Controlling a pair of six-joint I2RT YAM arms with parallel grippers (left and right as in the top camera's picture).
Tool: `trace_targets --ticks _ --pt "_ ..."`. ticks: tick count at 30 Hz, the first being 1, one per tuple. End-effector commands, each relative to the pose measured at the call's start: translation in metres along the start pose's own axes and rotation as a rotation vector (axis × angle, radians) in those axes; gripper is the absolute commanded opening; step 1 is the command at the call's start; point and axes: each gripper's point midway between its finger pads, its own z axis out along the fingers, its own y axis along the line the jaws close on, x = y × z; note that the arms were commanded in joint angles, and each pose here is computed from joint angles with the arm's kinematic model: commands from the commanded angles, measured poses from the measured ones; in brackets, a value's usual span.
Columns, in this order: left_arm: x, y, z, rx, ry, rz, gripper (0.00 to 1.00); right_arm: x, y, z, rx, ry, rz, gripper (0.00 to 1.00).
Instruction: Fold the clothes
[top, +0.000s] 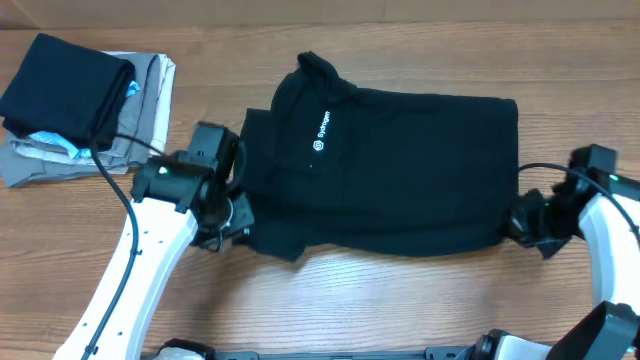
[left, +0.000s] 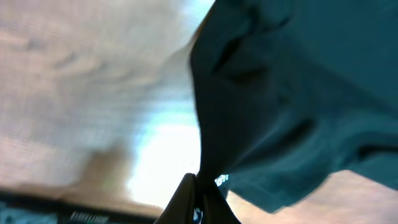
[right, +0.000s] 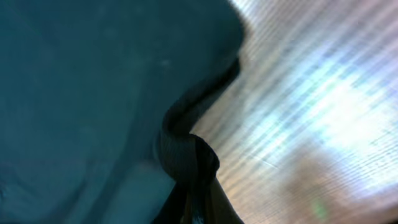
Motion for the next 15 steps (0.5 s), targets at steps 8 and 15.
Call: trace_targets --ticks 8,15 --pt "-0.052 -0.023 0.03 -0.004 -0.052 0.004 0.04 -0.03 0.025 -0.006 -0.045 -0.142 -0.093 0.04" --pt "-0.082 -0.037 0.023 0.036 -0.121 -0.006 0.04 -0.043 0.031 0.003 -0.058 -0.163 -0.097 0.04"
